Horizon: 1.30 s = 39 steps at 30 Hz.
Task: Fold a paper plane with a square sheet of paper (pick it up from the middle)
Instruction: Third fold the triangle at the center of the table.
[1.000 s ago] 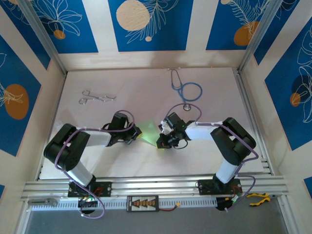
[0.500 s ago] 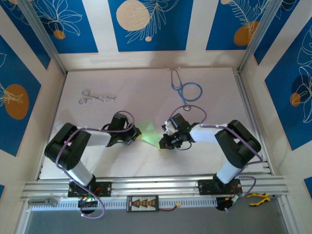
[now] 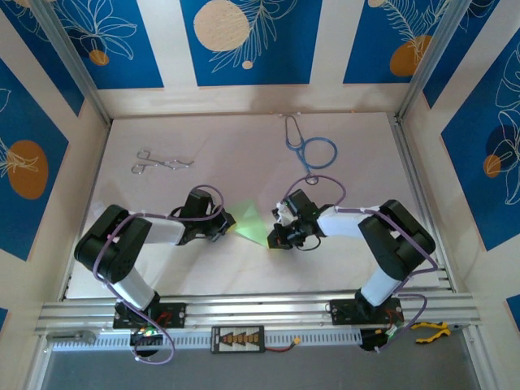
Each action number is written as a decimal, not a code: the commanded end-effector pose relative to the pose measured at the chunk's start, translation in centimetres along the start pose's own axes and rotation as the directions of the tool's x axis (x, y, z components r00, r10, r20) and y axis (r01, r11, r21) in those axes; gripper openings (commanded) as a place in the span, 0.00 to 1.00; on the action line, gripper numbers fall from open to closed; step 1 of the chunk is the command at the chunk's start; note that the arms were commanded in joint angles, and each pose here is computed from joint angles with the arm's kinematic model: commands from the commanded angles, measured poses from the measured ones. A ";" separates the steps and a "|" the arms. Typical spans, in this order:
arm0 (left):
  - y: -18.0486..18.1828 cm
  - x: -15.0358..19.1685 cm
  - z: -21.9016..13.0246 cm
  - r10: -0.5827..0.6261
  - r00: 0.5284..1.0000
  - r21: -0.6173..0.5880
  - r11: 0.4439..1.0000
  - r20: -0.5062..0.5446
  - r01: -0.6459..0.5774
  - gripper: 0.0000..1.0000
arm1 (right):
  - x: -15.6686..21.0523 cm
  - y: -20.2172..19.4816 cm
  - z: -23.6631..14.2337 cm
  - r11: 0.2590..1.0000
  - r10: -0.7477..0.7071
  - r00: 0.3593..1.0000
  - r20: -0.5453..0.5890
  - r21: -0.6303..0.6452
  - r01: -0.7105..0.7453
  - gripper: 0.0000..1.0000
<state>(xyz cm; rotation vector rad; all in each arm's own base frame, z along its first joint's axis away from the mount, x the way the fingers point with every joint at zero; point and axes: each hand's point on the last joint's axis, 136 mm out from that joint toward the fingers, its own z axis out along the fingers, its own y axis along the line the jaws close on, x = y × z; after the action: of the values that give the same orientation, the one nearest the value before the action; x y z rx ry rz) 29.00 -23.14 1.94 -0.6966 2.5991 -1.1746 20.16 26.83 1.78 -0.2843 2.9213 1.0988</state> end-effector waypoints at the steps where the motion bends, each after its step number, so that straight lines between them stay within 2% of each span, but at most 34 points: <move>1: 0.9 0.0 0.0 -0.005 1.000 -0.014 1.000 -0.010 0.005 0.00 | 0.6 -0.9 0.1 0.999 0.007 1.000 -0.010 0.039 -0.007 0.06; 8: 0.9 -0.1 0.1 -0.006 1.000 -0.015 1.000 -0.010 0.006 0.00 | 0.3 -1.7 -0.4 0.997 0.025 0.999 0.023 0.074 -0.027 0.06; 19: 0.8 -0.1 0.0 -0.004 1.000 -0.011 1.000 -0.010 0.004 0.00 | -1.1 0.0 -2.5 1.000 0.025 0.993 0.112 -0.016 -0.023 0.13; 27: 0.6 -0.1 0.1 -0.005 1.000 -0.008 1.000 -0.013 0.005 0.00 | -1.6 0.5 -1.5 0.999 0.018 0.998 0.066 -0.043 -0.016 0.20; 39: 0.5 0.1 0.2 0.003 1.000 0.003 1.000 -0.024 -0.003 0.00 | -4.2 1.7 -0.3 0.997 0.010 0.999 0.052 -0.082 -0.006 0.21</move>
<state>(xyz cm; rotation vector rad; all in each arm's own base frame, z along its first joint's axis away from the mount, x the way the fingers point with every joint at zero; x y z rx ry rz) 28.96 -23.19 1.97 -0.6947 2.6014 -1.1854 23.65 27.81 2.71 -0.2097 2.8567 1.1470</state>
